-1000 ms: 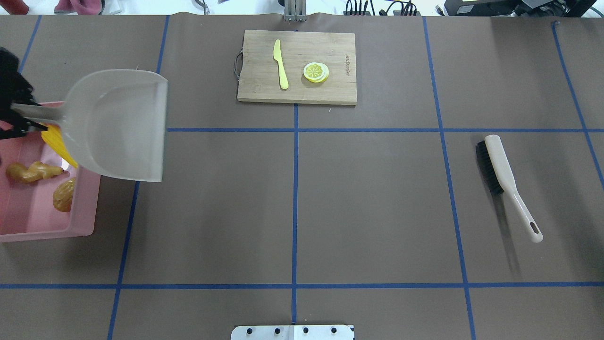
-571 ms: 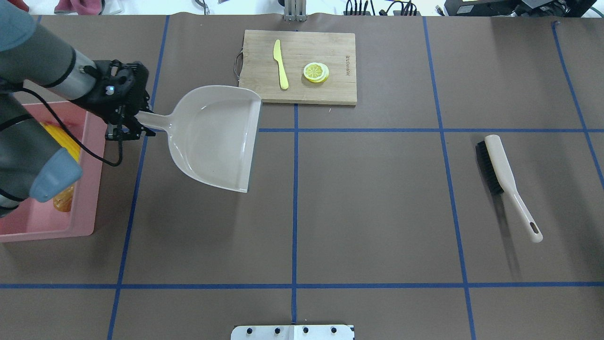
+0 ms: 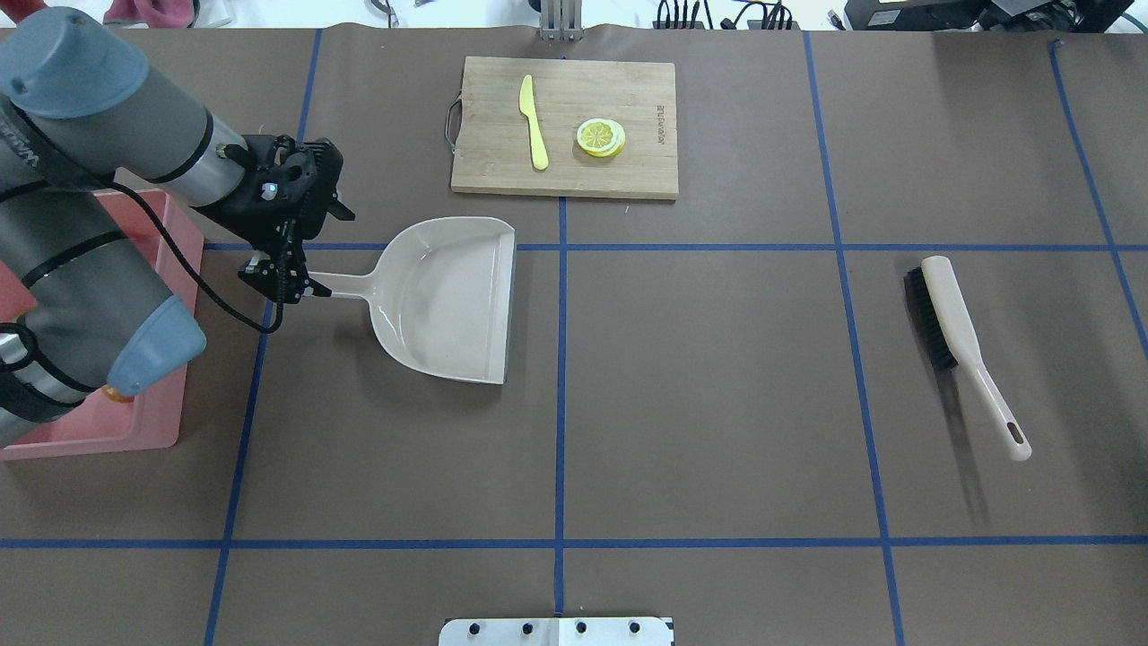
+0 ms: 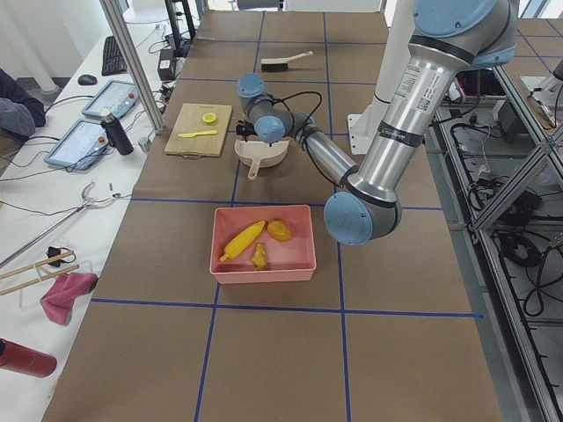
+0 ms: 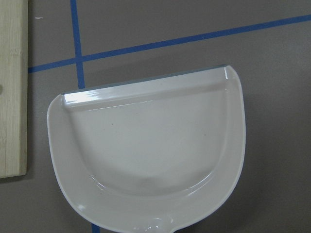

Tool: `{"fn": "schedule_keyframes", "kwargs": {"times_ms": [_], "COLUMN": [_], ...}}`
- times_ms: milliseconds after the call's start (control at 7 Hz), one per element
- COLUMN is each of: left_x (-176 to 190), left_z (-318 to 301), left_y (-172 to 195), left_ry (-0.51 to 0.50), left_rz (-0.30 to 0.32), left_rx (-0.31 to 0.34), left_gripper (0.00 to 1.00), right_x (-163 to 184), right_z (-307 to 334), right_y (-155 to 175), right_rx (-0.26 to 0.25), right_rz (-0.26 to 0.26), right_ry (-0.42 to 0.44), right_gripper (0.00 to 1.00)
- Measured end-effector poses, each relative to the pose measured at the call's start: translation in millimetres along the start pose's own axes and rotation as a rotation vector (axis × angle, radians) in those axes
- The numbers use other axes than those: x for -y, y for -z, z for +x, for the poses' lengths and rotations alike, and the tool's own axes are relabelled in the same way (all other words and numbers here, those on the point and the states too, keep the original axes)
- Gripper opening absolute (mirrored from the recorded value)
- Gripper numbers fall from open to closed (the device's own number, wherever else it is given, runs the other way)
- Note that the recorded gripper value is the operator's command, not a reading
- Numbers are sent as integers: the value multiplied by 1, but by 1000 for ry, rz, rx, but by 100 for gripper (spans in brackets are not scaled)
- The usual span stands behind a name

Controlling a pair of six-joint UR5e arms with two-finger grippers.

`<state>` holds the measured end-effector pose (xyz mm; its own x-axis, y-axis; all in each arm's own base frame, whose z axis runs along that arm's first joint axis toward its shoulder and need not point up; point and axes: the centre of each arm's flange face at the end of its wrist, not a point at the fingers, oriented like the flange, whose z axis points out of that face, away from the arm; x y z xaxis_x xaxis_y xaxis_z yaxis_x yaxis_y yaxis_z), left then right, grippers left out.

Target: Sweep and dump trash into bin

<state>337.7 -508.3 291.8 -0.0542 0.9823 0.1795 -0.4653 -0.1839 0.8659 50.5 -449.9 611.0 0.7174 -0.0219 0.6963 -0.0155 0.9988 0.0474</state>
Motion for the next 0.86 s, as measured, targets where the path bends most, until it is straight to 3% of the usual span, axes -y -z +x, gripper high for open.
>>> {"fn": "schedule_keyframes", "kwargs": {"times_ms": [143,286,571,857], "left_x": [-37,-87,-211,-343], "left_z": [6,12,37,97], "left_y": [19,39,86,141], "left_ry": [61,220,641,938], "left_rz": [-22,-67,-172,-258], "left_rx": [18,40,96,170], "left_gripper": [99,99,99,99], "right_x": [0,0,-1,-1], "right_z": [1,1,1,2], "right_y": [0,0,0,-1], "right_rx": [-1,-2,-3,-5], "right_rz": [0,0,-1,-2], "right_ry": [0,0,1,-5], "right_gripper": [100,100,100,100]}}
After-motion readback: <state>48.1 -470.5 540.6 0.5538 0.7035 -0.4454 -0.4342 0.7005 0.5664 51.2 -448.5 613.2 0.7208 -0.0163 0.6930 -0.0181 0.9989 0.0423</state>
